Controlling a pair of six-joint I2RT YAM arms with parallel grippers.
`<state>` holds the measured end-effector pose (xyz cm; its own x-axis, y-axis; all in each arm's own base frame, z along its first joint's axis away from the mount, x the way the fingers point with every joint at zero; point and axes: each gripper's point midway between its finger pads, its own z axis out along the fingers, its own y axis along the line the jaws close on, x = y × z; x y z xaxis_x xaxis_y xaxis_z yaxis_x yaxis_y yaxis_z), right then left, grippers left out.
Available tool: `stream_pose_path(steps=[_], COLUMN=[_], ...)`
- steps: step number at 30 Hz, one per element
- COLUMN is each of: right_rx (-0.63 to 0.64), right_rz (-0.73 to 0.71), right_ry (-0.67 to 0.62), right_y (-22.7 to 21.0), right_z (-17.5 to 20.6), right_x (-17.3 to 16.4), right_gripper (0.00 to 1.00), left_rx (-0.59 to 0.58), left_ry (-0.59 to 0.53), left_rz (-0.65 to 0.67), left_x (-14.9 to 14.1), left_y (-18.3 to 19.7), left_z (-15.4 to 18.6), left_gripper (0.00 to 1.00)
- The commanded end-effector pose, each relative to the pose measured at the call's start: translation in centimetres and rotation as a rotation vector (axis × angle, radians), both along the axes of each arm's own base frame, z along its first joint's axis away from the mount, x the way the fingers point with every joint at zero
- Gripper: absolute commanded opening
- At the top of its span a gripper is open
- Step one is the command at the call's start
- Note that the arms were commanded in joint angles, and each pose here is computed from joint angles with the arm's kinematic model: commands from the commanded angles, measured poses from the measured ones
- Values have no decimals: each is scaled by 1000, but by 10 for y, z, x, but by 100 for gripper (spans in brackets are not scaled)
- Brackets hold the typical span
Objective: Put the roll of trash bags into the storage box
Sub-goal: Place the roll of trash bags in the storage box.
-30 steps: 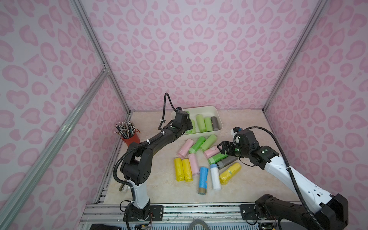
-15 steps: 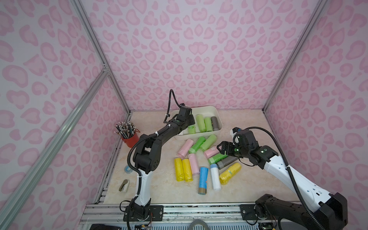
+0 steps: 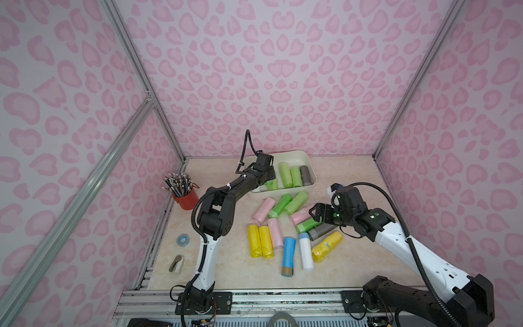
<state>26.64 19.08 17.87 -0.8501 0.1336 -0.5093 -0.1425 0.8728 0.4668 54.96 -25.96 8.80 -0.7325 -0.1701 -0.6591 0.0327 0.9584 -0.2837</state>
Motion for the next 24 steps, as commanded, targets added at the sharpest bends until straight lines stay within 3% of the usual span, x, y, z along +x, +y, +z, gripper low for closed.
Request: stream_pose_path(steps=[1,5,9,16,19,24], right_rx=[-32,-41,-50,-76,-88,-105], right_rz=[-8,-1,8,14,4,-15], right_ry=[2,9,19,25,28,36], right_y=[-4,-4,-3,-4,-8,-14], right_z=[-2,-3,-3,-3,-5,-8], right_x=[1,1,2,5,6,6], right_gripper=[90,90,90,90,90,90], left_rx=[54,85,98,140,119,109], left_ry=[-15,-12,5,-44,-68,-88], left_rz=[20,21,13,-9,-10,-9], left_x=[5,6,5,2,0,-5], left_y=[8,11,7,-5,-6,-4], left_z=[-3,-9,-18,-4,10,20], left_gripper=[20,23,39,67,74,99])
